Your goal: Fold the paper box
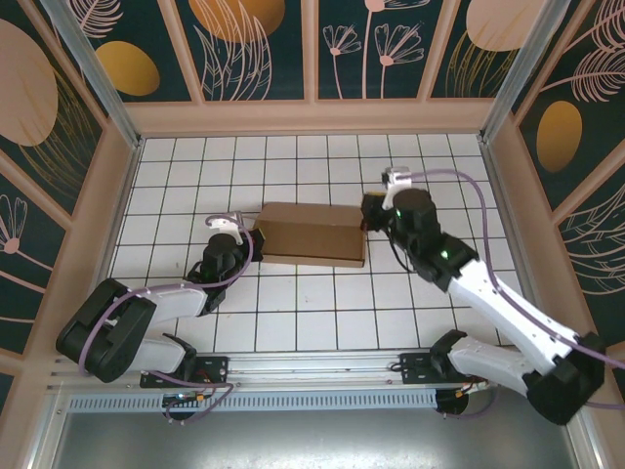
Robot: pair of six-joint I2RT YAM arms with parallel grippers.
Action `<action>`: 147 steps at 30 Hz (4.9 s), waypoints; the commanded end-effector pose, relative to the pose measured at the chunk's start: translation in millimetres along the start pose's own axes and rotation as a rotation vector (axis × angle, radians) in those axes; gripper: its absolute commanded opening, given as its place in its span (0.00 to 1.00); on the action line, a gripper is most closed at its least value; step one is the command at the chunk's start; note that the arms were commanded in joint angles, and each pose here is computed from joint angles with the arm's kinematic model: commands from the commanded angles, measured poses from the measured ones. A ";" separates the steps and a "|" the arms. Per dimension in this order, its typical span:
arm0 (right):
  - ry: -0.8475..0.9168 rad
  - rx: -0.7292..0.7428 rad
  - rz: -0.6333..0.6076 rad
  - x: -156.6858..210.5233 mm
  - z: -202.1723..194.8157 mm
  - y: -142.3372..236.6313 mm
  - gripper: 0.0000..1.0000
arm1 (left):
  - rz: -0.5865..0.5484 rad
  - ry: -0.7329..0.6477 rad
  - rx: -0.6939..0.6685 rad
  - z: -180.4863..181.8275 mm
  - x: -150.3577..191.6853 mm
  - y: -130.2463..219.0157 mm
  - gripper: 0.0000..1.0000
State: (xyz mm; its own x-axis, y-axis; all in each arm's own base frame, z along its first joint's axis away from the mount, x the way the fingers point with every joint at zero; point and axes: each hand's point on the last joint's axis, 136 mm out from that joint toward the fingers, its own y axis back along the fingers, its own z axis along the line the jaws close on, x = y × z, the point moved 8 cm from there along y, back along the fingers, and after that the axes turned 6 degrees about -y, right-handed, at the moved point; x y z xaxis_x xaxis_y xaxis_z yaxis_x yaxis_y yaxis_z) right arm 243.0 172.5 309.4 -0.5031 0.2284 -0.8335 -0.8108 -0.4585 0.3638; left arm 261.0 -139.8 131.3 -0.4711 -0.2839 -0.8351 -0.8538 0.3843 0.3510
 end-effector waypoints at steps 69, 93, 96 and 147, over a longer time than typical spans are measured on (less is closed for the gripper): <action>0.066 0.367 0.550 97.0 -74.5 -70.5 0.25 | 0.641 -0.021 -0.094 -6.7 -11.9 -52.4 0.66; -0.482 0.236 0.535 70.4 -106.4 -47.1 0.61 | 0.691 -0.002 -0.060 -10.7 -9.3 -61.6 0.45; -0.488 0.248 0.544 76.2 -110.0 -49.0 0.58 | 0.690 0.003 -0.056 -12.6 -12.0 -60.8 0.45; -0.663 0.143 0.504 91.0 -134.3 -44.2 0.34 | 0.814 0.332 0.212 -27.9 -6.2 -60.7 0.35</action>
State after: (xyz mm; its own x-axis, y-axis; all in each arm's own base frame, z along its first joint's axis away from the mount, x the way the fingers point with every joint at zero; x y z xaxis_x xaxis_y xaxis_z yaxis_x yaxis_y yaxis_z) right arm 278.1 96.0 161.4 -0.8423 0.5269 -0.1136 -0.4351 -0.5402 0.7203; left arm 326.3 -183.1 144.6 -0.9618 -0.1432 -0.2332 -0.2620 0.7277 0.6339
